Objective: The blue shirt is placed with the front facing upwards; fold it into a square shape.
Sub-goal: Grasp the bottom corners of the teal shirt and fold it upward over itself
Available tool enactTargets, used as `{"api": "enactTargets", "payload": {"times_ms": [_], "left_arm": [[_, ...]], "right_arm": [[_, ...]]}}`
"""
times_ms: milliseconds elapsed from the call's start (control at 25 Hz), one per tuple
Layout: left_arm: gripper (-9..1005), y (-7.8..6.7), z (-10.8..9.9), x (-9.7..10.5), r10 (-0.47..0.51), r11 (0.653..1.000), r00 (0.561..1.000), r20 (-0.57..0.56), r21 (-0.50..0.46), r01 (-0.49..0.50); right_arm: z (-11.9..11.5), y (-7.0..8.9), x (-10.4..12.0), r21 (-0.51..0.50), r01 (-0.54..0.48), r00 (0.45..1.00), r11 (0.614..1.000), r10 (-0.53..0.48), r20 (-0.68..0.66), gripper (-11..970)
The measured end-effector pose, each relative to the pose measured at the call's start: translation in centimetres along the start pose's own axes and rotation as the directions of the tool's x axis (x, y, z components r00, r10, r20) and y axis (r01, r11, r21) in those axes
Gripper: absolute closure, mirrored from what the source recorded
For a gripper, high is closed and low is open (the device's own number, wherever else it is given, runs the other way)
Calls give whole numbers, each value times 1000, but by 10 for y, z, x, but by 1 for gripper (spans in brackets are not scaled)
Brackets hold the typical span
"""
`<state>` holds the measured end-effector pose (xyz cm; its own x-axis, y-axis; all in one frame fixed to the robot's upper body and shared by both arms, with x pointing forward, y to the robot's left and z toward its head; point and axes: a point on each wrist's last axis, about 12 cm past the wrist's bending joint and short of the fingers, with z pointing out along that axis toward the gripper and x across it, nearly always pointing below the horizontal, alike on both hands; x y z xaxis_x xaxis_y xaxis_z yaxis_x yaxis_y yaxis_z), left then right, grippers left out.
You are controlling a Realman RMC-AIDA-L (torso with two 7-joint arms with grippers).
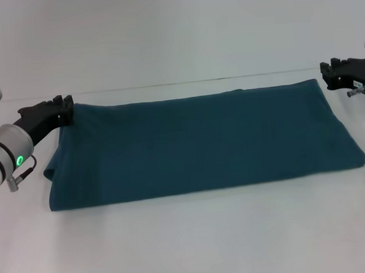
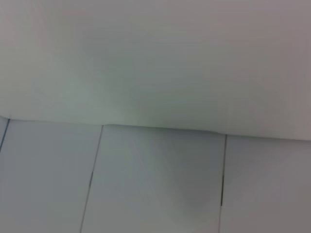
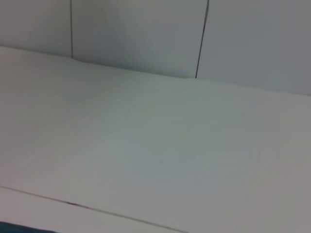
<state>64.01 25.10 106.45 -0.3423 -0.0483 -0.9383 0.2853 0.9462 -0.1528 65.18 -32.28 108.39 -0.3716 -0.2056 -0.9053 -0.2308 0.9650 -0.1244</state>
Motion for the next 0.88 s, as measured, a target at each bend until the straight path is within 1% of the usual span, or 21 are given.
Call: {"api": "enactTargets", "payload": {"times_ms": [120,160,320,440,600,680,800,880], "left_arm": [[926,1,0,1,-19,1000,1000,0,-19,19],[922,2,0,1,-26,999,1000,1,-27,26],[724,6,-1,1,-36,998,999,2,-49,36],[628,8,-1,1,-37,998,999,2,-53,37],[501,10,-3,0,-45,998,999,10,-47,45],[287,11,-3,-2,-51,998,998,19,-37,52],[246,13,-7,-6,-87,996,995,38,1,87],[219,15,-10,-10,-123,991,991,48,49,121]], "right_arm": [[0,0,-1,11,-1,1000,1000,1,15,823],[0,0,-2,16,-5,1000,1000,5,17,775],[1,1,-2,18,-2,1000,1000,2,16,581],[1,2,0,19,0,1000,1000,-1,11,382],[0,0,0,28,-15,1000,999,14,18,302],[-1,-1,1,26,-21,1000,999,20,22,263],[-3,-2,2,21,-31,999,999,31,27,203],[-7,-4,3,-1,-45,998,999,45,41,163]]}}
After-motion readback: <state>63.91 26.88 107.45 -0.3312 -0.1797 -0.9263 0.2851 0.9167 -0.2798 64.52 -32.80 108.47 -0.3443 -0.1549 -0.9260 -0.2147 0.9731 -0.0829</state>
